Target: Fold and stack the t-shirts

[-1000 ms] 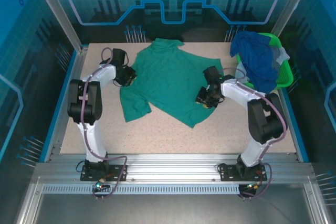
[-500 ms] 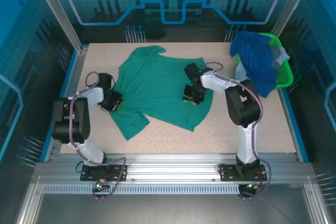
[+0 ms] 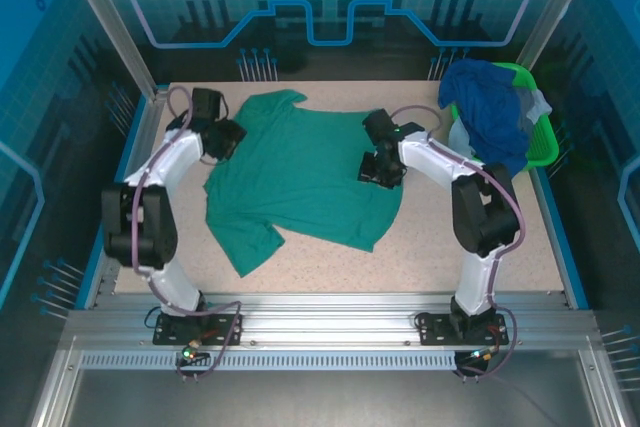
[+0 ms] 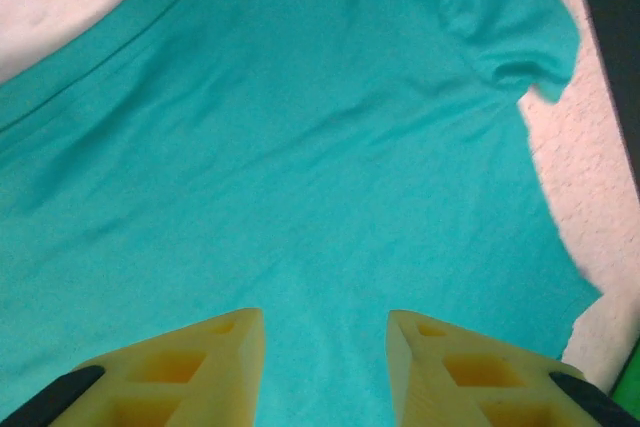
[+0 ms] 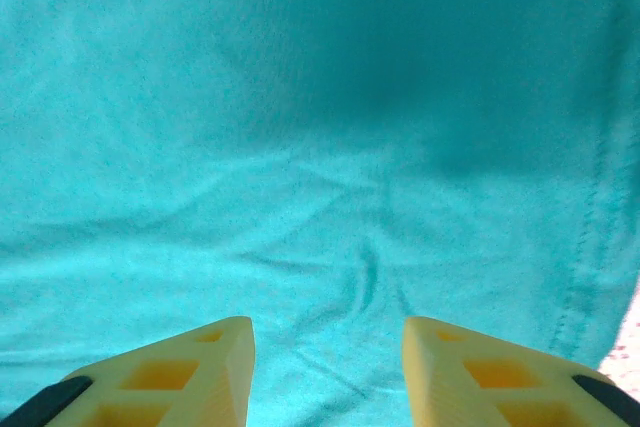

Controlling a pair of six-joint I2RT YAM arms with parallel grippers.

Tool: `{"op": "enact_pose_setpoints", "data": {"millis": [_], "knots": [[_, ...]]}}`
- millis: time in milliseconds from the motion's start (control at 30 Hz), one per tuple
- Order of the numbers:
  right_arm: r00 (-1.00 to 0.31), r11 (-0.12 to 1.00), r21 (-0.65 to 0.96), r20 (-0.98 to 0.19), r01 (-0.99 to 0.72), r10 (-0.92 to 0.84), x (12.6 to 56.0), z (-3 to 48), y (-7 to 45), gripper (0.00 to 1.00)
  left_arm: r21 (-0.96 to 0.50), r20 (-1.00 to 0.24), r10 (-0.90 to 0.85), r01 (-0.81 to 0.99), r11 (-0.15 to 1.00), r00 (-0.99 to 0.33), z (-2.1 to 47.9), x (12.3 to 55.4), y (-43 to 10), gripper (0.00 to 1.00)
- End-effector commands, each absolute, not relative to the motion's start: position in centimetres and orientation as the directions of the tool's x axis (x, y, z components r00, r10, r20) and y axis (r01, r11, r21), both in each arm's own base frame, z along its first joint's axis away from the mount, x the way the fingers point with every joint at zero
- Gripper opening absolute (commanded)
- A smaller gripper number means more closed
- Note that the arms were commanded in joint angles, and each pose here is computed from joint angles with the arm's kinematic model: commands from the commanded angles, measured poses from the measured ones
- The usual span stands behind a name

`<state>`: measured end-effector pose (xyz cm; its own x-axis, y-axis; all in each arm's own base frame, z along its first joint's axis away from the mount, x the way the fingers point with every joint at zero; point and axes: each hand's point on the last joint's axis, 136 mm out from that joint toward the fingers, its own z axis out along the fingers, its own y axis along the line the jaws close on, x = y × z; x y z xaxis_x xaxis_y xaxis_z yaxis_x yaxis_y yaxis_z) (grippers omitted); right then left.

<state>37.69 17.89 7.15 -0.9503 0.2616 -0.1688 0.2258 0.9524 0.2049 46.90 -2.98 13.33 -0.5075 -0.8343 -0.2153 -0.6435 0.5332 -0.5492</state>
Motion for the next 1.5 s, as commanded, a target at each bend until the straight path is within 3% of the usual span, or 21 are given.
{"op": "enact_pose_setpoints", "data": {"millis": [0,100,200,367,533,667,733,833,933,1100,1267,1467], "knots": [[-0.955,0.949,0.224,-0.146,0.222,0.258,38.8,6.3,17.7,0.43,-0.491,-0.182,-0.801,-0.654,0.576,-0.57,9.2,49.8,-2.9,0.37],[-0.962,0.952,0.218,-0.121,0.215,0.245,39.8,5.4,18.4,0.43,-0.491,-0.157,-0.787,-0.644,0.587,-0.597,7.1,52.6,-3.0,0.33],[-0.962,0.952,0.165,-0.053,0.258,0.27,39.8,3.5,17.7,0.4,-0.462,-0.104,-0.758,-0.643,0.61,-0.644,4.6,52.9,-3.9,0.25],[-0.948,0.943,0.103,0.015,0.317,0.317,39.0,1.6,15.8,0.39,-0.429,0.007,-0.714,-0.647,0.631,-0.701,1.7,48.1,-6.4,0.15],[-0.934,0.935,-0.016,0.048,0.354,0.354,37.5,0.9,12.7,0.39,-0.43,0.123,-0.614,-0.599,0.675,-0.78,0.5,40.2,-11.7,0.1],[-0.926,0.924,-0.073,0.022,0.376,0.378,36.8,1.4,10.7,0.4,-0.453,0.092,-0.618,-0.586,0.672,-0.781,2.8,37.6,-12.2,0.12],[-0.927,0.925,-0.073,0.013,0.372,0.374,36.9,1.6,10.5,0.39,-0.488,0.015,-0.631,-0.556,0.673,-0.776,5.7,38.9,-11.5,0.15],[-0.932,0.924,-0.121,-0.029,0.363,0.363,37.2,2.4,9.9,0.39,-0.509,-0.094,-0.659,-0.533,0.675,-0.746,9.8,42.4,-9.6,0.34],[-0.935,0.923,-0.153,-0.074,0.354,0.346,37.8,3.5,9.6,0.39,-0.487,-0.124,-0.729,-0.599,0.635,-0.673,10.7,46.0,-5.9,0.42],[-0.944,0.938,-0.114,-0.088,0.328,0.319,38.8,4.1,10.6,0.39,-0.506,-0.131,-0.821,-0.674,0.538,-0.556,8.8,52.5,-0.2,0.46],[-0.954,0.952,-0.066,-0.058,0.297,0.294,38.8,3.8,12.2,0.4,-0.593,-0.153,-0.764,-0.561,0.578,-0.627,7.8,58.7,-0.4,0.47],[-0.955,0.954,-0.053,-0.041,0.294,0.292,38.2,3.4,12.8,0.4,-0.599,-0.215,-0.666,-0.443,0.667,-0.714,5.3,59.9,-2.6,0.49]]}}
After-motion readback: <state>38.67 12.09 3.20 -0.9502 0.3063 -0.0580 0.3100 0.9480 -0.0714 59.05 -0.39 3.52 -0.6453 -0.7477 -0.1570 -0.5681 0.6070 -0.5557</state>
